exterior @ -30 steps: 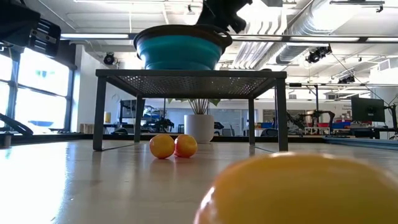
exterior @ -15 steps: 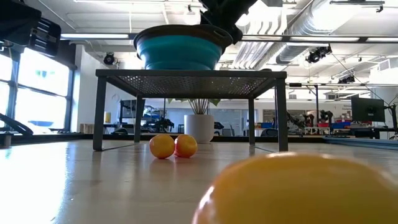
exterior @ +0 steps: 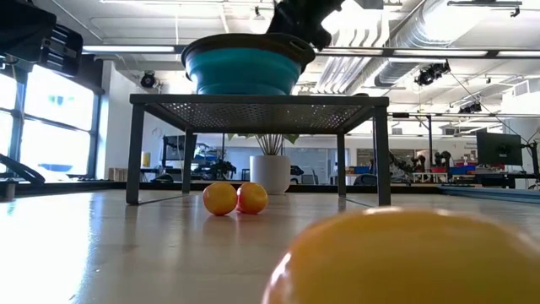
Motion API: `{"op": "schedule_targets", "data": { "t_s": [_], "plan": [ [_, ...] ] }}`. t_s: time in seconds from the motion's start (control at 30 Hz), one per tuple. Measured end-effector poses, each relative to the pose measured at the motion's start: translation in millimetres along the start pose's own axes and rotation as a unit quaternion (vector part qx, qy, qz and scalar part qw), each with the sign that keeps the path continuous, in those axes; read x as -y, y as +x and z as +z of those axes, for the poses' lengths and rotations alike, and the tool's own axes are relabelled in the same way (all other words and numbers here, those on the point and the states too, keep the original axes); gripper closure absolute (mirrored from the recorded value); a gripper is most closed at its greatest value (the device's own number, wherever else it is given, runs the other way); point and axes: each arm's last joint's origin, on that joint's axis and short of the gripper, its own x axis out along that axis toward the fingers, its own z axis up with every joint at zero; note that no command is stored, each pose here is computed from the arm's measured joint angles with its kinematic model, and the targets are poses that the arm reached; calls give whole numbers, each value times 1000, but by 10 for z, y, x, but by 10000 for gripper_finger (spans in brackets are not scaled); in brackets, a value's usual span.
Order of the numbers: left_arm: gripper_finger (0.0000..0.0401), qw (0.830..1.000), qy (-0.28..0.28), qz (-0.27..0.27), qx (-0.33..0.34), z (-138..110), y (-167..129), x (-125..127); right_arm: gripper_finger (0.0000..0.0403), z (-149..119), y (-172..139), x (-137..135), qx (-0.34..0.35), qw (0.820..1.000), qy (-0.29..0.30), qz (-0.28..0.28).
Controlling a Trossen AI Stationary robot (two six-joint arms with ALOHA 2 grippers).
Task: Pick & Place Fruit
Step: Put the pear into the blue strainer bowl on the shelf
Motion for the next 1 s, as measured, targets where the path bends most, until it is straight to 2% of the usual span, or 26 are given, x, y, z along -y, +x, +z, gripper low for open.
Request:
{"op": "schedule_targets", "data": {
  "t_s": [0.17,0.27,0.4,0.6,0.8,1.0],
  "plan": [
    [401,1000,0,0,0,1,0,0,220,48,-243,-112,10,997,-6,73],
    [401,1000,0,2,0,1,0,-1,241,72,-431,-232,18,990,-15,141],
    [401,1000,0,11,1,1,0,-6,271,25,-635,-419,7,980,-42,196],
    [401,1000,-1,12,1,3,0,-7,313,-192,-827,-775,-51,966,-92,238],
    [401,1000,-8,12,10,24,0,-6,350,-437,-906,-1156,-68,961,-127,237],
    [401,1000,-9,13,11,28,0,-7,384,-790,-819,-1374,-68,955,-114,266]
  ]
}}
